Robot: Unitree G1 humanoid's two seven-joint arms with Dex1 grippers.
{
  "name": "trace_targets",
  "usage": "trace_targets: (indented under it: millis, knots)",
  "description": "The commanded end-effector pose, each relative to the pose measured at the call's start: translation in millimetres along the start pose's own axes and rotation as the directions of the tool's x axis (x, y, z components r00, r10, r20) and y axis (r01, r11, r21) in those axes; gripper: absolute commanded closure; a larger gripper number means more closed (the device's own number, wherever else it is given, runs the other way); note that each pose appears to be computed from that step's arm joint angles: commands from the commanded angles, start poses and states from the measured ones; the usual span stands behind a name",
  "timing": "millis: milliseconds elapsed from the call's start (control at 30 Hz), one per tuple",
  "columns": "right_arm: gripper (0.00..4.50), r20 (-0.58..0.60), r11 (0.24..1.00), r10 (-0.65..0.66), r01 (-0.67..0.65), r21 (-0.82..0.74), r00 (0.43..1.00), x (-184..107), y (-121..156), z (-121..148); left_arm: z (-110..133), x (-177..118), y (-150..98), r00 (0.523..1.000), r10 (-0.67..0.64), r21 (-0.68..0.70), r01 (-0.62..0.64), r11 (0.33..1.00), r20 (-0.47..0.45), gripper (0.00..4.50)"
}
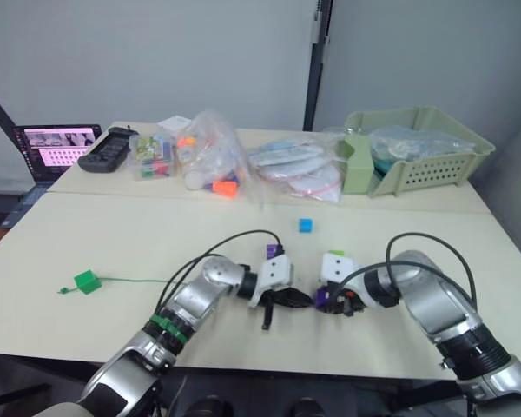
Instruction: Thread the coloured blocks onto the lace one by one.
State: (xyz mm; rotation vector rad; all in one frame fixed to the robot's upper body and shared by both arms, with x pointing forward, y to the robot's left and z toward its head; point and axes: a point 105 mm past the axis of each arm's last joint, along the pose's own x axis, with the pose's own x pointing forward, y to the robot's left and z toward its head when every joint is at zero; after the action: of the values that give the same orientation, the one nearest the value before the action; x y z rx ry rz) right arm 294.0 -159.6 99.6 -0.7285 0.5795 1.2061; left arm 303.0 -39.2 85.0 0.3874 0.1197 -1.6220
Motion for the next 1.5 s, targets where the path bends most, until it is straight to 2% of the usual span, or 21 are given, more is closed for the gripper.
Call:
trace_targets:
  millis: [33,133,233,600,733,800,1000,1133,1267,1500]
  knots:
    - [3.27,0.024,1.0,-0.007,0.007,-0.022,1.0,-3.9,1.6,7.6,15.3,8.9,2.3,1.0,-0.002,0.051,0.001,0.999,0.03,4.5]
    - [3.27,0.022,1.0,-0.008,0.008,-0.021,1.0,-3.8,1.8,7.2,14.5,8.3,3.7,1.0,0.009,0.046,-0.011,0.999,0.028,4.5]
    - [3.27,0.024,1.0,-0.006,0.007,-0.021,1.0,-3.4,1.5,8.3,13.2,0.8,6.7,0.999,0.028,0.025,-0.029,0.999,0.032,3.73]
    - [3.27,0.029,1.0,0.008,-0.007,-0.023,1.0,-1.0,2.6,10.6,12.4,-17.3,13.3,0.998,0.058,0.004,-0.058,0.998,0.026,0.1]
    - [3.27,0.032,1.0,0.004,-0.003,-0.01,0.999,-0.4,2.5,10.6,13.7,-26.6,17.3,0.996,0.084,0.007,-0.084,0.996,0.026,0.0]
    - [2.22,0.034,1.0,-0.006,0.006,-0.008,0.999,-0.2,1.6,11.0,14.0,-30.5,18.7,0.995,0.093,0.008,-0.094,0.996,0.025,0.0]
    - [0.21,0.043,1.0,-0.009,0.009,-0.002,0.999,-11.7,4.1,21.0,15.8,-36.5,18.5,0.994,0.102,0.034,-0.103,0.994,0.045,0.0]
    - [0.1,0.039,0.999,-0.041,0.04,0.028,0.998,-28.2,3.6,24.6,18.8,-24.9,17.2,0.995,0.086,0.069,-0.089,0.994,0.054,0.0]
    - [0.1,0.013,0.992,-0.095,0.093,0.09,0.995,-46.7,7.0,16.6,25.0,-7.0,10.4,0.997,0.028,0.103,-0.035,0.994,0.07,0.0]
    - [0.1,-0.02,0.969,-0.172,0.173,0.174,0.985,-60.9,16.1,0.1,21.6,14.6,10.0,1.0,-0.01,0.126,0.006,0.992,0.03,0.0]
